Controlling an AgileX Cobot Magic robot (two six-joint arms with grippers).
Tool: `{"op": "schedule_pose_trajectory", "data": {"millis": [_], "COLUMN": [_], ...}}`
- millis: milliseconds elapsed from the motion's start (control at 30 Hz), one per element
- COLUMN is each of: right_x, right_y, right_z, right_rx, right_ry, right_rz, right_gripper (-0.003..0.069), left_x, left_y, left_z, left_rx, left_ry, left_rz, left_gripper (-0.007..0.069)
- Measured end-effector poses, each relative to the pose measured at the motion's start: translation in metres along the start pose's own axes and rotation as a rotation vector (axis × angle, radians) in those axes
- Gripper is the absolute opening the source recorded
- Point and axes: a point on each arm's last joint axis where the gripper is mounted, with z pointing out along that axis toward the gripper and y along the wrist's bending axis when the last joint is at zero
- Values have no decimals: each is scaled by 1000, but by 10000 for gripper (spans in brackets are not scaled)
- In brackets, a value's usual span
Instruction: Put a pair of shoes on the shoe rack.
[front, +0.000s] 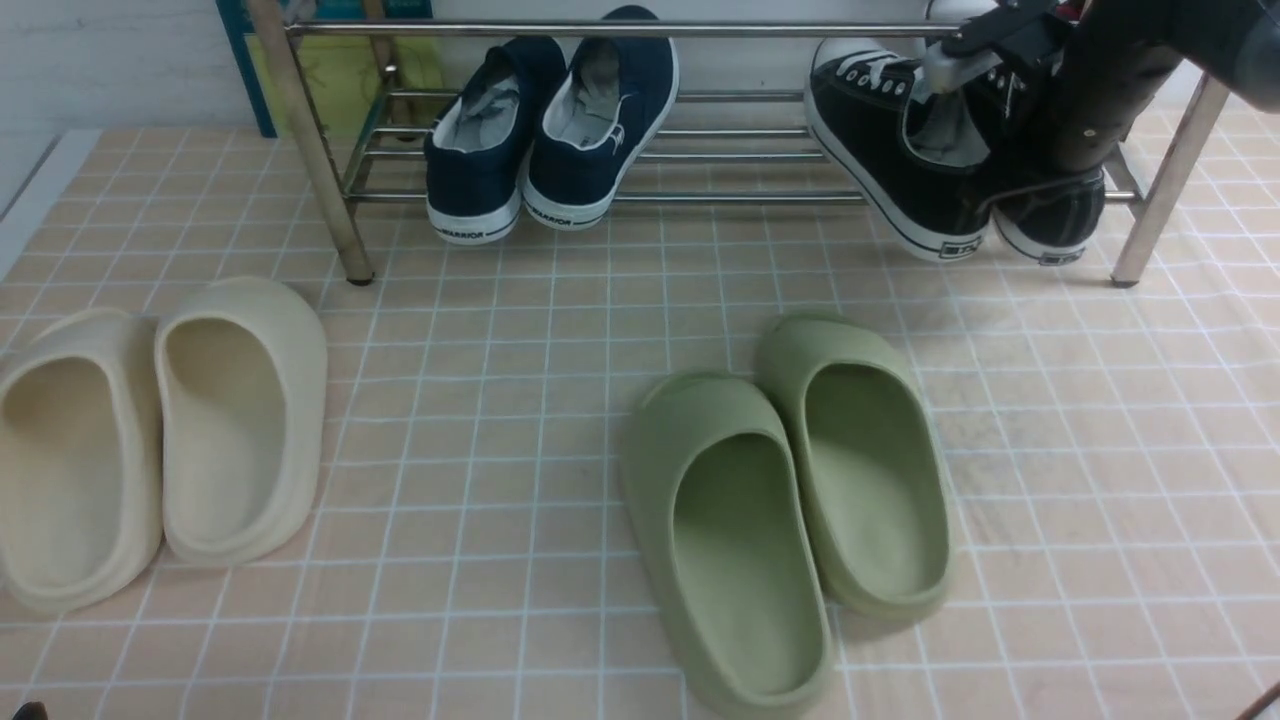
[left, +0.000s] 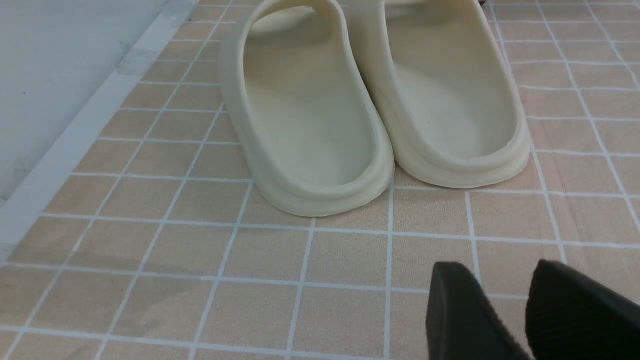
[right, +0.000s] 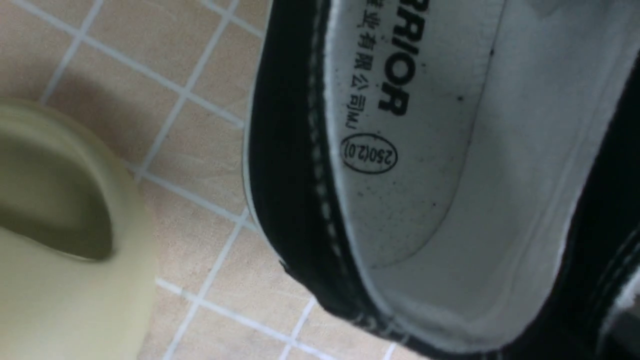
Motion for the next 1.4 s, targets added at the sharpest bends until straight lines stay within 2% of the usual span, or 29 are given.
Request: {"op": "schedule_pose_trajectory", "data": {"millis": [100, 200, 300, 400, 433, 467, 600, 667, 700, 833, 867, 933, 967, 1000, 1033, 1300, 1400], "right_x": [-1, -2, -3, -1, 0, 3, 7, 16, 18, 57, 59, 90, 107, 110, 131, 209, 229], "right_y": [0, -1, -2, -1, -1, -1, 0, 3, 4, 23, 24, 35, 41, 42, 49, 85, 93], "right_z": [1, -1, -5, -32, -32, -50, -89, -122, -123, -185, -188, -212, -222, -224, -236, -292, -302], "right_rx": [2, 7, 14, -3, -6, -13, -5, -12, -16, -72, -72, -81, -82, -82, -79, -84, -86], "right_ry": [-7, -19, -30, 12, 19, 42, 22, -10, -5, -39, -40, -36, -33, -32, -55, -466, -559], "right_rz": [-1, -4, -9, 2, 4, 23, 110, 166, 169, 198, 196, 184, 182, 182, 184, 245, 260], "right_gripper": [30, 100, 225, 400, 408, 458, 485, 455, 446, 278, 258, 127, 79, 70, 1, -20, -20], "left_x": [0, 0, 0, 0, 0, 0, 0, 0, 0, 0, 0, 0, 0, 0, 0, 0, 0], "left_y": [0, 0, 0, 0, 0, 0, 0, 0, 0, 0, 0, 0, 0, 0, 0, 0, 0], "left_z": [0, 0, 0, 0, 0, 0, 0, 0, 0, 0, 0, 0, 0, 0, 0, 0, 0], "left_rx": [0, 0, 0, 0, 0, 0, 0, 0, 0, 0, 0, 0, 0, 0, 0, 0, 0], "left_ry": [0, 0, 0, 0, 0, 0, 0, 0, 0, 0, 0, 0, 0, 0, 0, 0, 0], "left_rz": [0, 0, 0, 0, 0, 0, 0, 0, 0, 0, 0, 0, 0, 0, 0, 0, 0], "left_gripper": [237, 237, 237, 237, 237, 237, 237, 237, 237, 237, 237, 237, 237, 237, 237, 237, 238]}}
